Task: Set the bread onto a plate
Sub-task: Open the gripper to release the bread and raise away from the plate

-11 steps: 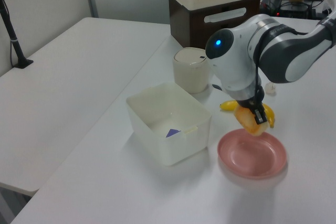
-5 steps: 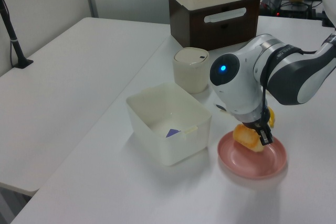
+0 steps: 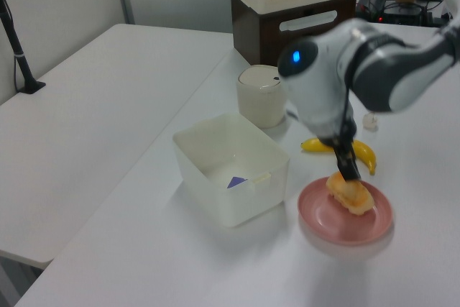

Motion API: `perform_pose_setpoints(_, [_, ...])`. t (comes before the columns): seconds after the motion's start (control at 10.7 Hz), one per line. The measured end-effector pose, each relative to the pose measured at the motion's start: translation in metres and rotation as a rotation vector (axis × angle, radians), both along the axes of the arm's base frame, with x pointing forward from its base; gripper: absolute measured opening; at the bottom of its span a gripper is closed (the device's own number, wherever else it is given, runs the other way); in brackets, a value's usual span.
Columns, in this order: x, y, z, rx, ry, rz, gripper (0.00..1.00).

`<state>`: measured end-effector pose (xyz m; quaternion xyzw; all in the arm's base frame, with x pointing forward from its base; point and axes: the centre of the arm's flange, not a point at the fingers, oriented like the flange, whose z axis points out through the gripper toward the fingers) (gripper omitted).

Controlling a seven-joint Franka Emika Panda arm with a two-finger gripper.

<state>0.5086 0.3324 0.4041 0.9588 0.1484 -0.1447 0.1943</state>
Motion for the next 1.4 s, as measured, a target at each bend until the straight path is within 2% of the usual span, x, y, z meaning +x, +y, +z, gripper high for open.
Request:
perform_pose_setpoints(0.19, [0.043, -0.101, 0.086, 0.058, -0.138, -0.202, 1.00])
perform_pose_setpoints(0.28, [0.054, -0.159, 0.132, 0.130, -0.198, -0.326, 1.00])
perform_pose_setpoints(0.37, [0.057, -0.216, 0.175, 0.198, -0.261, -0.414, 1.00])
perform_pose_setpoints(0.47, [0.053, -0.262, 0.203, 0.231, -0.306, -0.467, 1.00])
perform_pose_setpoints(0.65, [0.044, -0.334, 0.230, 0.283, -0.338, -0.523, 1.00])
perform_pose_setpoints(0.84, [0.030, -0.412, 0.246, 0.395, -0.349, -0.540, 1.00])
perform_pose_setpoints(1.03, [0.009, -0.473, 0.261, 0.414, -0.396, -0.573, 1.00])
perform_pose_setpoints(1.4, [0.004, -0.484, 0.270, 0.410, -0.438, -0.583, 1.00])
